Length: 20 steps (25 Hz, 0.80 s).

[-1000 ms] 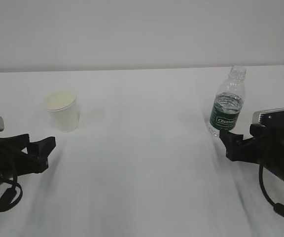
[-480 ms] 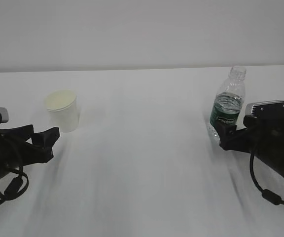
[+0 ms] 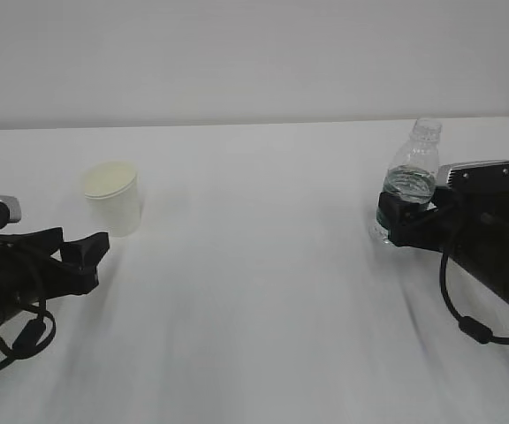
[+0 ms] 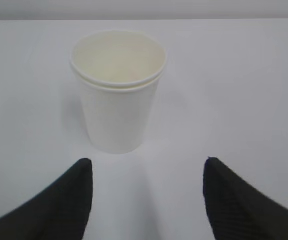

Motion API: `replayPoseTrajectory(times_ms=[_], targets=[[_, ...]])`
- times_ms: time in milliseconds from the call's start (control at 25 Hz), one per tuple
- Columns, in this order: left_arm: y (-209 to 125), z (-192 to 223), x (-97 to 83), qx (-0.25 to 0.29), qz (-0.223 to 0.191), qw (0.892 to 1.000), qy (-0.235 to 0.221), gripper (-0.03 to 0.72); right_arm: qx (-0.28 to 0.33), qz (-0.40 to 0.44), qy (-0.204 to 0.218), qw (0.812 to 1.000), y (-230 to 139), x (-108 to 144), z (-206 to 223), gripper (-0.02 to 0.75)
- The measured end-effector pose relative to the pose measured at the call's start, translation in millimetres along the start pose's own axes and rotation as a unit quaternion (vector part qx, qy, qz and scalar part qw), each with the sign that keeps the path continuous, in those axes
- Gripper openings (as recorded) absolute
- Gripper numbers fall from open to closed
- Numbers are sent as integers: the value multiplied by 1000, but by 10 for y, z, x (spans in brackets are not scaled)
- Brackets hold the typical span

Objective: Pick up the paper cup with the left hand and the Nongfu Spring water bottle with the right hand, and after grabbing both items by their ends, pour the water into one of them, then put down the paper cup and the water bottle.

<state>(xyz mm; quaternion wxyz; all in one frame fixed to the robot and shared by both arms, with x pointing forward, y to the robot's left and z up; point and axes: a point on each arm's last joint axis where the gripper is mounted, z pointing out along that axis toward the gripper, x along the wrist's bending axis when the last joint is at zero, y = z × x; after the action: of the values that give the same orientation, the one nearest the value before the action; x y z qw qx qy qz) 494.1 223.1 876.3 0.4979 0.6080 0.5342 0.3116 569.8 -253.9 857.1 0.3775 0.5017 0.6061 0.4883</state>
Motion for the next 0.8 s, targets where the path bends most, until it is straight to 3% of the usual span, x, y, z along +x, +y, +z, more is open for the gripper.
replayPoseTrajectory(times_ms=[800], targets=[[-99,101,0,16,4,1000,-6,484,1,9,12,1000,-117,-4,220,666]])
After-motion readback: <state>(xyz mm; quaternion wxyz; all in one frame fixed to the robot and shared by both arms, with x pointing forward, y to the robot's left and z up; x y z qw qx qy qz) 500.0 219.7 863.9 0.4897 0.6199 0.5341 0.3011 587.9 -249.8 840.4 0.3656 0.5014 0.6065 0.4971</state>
